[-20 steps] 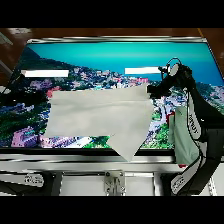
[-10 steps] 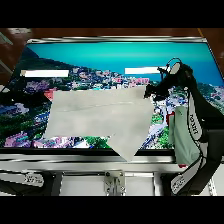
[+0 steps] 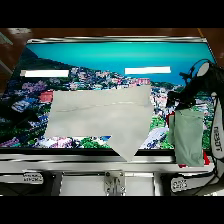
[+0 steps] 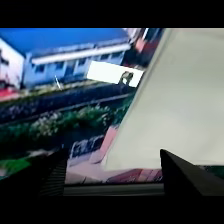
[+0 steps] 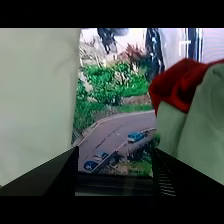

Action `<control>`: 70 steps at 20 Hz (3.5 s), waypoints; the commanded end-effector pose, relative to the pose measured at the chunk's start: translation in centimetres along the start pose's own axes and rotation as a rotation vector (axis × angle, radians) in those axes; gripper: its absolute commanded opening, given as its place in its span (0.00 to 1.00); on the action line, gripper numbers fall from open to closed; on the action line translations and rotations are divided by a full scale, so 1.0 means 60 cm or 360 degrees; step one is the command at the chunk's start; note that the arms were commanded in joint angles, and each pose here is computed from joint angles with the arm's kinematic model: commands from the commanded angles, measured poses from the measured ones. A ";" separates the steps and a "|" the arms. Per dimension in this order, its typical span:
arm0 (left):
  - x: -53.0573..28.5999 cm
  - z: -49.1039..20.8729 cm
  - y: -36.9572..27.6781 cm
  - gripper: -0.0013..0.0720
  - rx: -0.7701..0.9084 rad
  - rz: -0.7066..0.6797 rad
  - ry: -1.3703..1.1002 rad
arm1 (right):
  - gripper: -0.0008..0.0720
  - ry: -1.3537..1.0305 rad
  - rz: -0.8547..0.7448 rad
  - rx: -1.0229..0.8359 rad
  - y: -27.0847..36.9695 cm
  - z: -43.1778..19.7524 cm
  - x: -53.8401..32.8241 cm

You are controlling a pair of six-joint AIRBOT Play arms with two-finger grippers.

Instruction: Fold the shirts.

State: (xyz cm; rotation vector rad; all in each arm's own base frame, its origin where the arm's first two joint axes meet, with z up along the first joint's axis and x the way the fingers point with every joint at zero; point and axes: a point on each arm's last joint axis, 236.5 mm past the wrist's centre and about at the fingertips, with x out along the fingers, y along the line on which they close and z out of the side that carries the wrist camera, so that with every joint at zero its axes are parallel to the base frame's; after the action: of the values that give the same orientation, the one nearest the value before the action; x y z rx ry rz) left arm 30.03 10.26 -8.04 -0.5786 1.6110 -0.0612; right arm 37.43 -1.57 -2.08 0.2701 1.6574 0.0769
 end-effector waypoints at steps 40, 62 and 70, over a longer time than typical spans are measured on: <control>0.073 -0.072 -0.054 0.07 -0.0081 -0.0376 -0.0053 | 0.83 0.0252 0.0500 0.0037 0.163 -0.234 0.245; -0.072 0.221 -0.227 0.07 0.0220 -0.0401 -0.0814 | 0.08 -0.0861 0.0549 -0.0009 0.238 0.192 -0.014; -0.019 0.296 -0.230 0.07 0.0029 -0.0457 -0.0735 | 0.08 -0.0951 0.0541 0.0153 0.216 0.311 0.055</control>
State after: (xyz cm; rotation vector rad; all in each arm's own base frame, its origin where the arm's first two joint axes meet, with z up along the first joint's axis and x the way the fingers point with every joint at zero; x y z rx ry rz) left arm 50.09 3.79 -3.14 -0.6912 1.0641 -0.1823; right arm 54.85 10.46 -3.52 0.5555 1.0668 0.2027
